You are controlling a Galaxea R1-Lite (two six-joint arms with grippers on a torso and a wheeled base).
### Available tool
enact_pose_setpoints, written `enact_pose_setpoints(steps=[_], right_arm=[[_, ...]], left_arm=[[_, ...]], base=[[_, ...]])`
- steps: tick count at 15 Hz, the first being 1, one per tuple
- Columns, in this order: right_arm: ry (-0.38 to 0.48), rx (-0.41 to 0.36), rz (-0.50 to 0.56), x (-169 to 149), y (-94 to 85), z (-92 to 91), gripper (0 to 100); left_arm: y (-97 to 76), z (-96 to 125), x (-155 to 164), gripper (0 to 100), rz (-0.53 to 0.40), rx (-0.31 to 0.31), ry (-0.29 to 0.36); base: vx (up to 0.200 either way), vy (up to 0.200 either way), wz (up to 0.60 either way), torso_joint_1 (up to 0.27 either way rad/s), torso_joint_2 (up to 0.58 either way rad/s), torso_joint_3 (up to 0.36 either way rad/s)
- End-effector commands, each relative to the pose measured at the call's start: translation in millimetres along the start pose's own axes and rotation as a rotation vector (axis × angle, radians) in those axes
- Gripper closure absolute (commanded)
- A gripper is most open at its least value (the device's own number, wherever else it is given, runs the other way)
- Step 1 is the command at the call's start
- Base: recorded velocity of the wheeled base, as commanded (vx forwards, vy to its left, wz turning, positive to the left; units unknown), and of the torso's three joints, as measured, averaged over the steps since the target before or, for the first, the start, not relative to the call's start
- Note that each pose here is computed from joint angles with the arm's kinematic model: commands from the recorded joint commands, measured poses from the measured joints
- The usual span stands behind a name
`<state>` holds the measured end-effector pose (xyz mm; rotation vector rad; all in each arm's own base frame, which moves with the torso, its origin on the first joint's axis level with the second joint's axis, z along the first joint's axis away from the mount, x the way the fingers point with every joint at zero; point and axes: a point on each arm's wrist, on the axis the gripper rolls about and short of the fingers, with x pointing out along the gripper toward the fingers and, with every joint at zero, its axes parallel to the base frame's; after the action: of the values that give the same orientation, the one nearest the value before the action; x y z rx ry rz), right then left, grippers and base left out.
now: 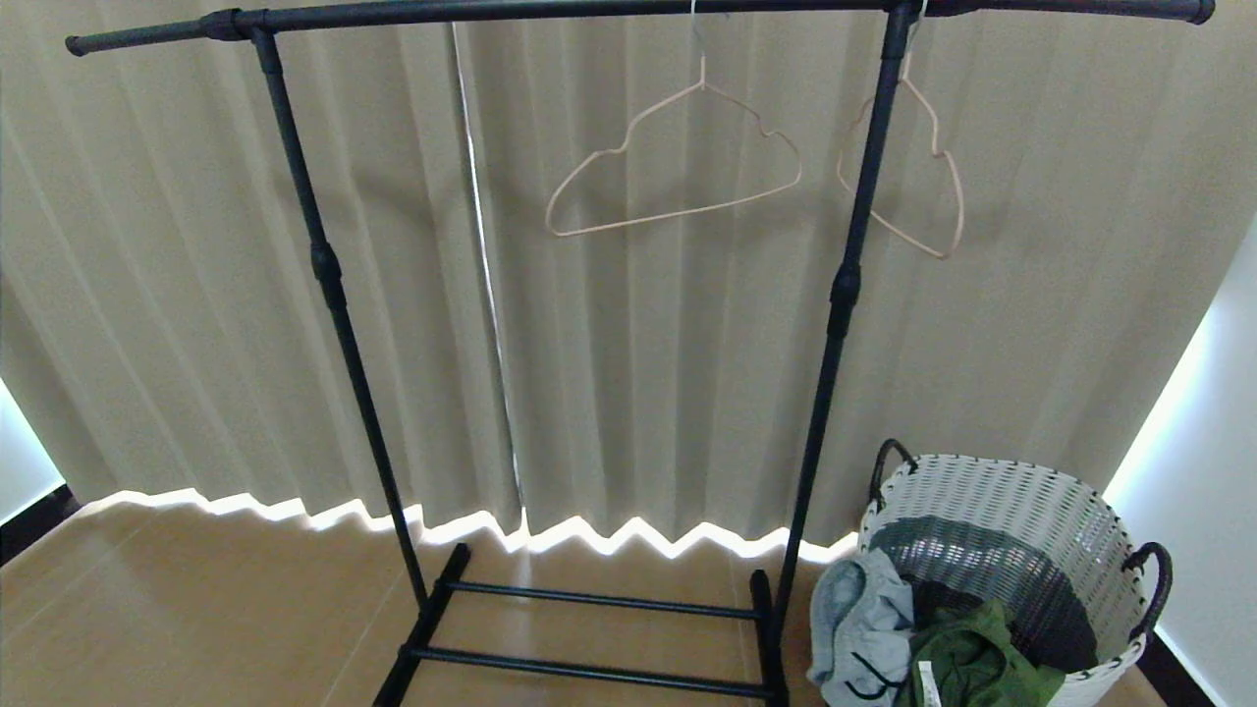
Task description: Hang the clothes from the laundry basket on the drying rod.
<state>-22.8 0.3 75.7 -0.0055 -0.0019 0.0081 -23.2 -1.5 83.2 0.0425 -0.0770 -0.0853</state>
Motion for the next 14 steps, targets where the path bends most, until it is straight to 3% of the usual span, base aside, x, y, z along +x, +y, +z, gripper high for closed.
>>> enact_pose_setpoints(steps=[1, 7, 13, 14], right_arm=[[0.000, -0.001, 0.000, 0.0, 0.0, -0.1, 0], [-0.001, -0.002, 0.000, 0.0, 0.0, 0.1, 0], [0.000, -0.002, 0.000, 0.0, 0.0, -0.1, 0], [-0.001, -0.005, 0.001, 0.0, 0.1, 0.1, 0]], left_arm=[[0.0, 0.0, 0.0, 0, -0.001, 0.000, 0.000], [0.0, 0.0, 0.0, 0, -0.001, 0.001, 0.000], [0.0, 0.0, 0.0, 0, -0.001, 0.001, 0.000], [0.0, 0.0, 0.0, 0, -0.001, 0.000, 0.000]], base=[[0.000, 0.000, 0.00, 0.000, 0.00, 0.000], [0.000, 0.000, 0.00, 0.000, 0.00, 0.000], [0.200, 0.000, 0.00, 0.001, 0.00, 0.004], [0.000, 0.000, 0.00, 0.000, 0.00, 0.000]])
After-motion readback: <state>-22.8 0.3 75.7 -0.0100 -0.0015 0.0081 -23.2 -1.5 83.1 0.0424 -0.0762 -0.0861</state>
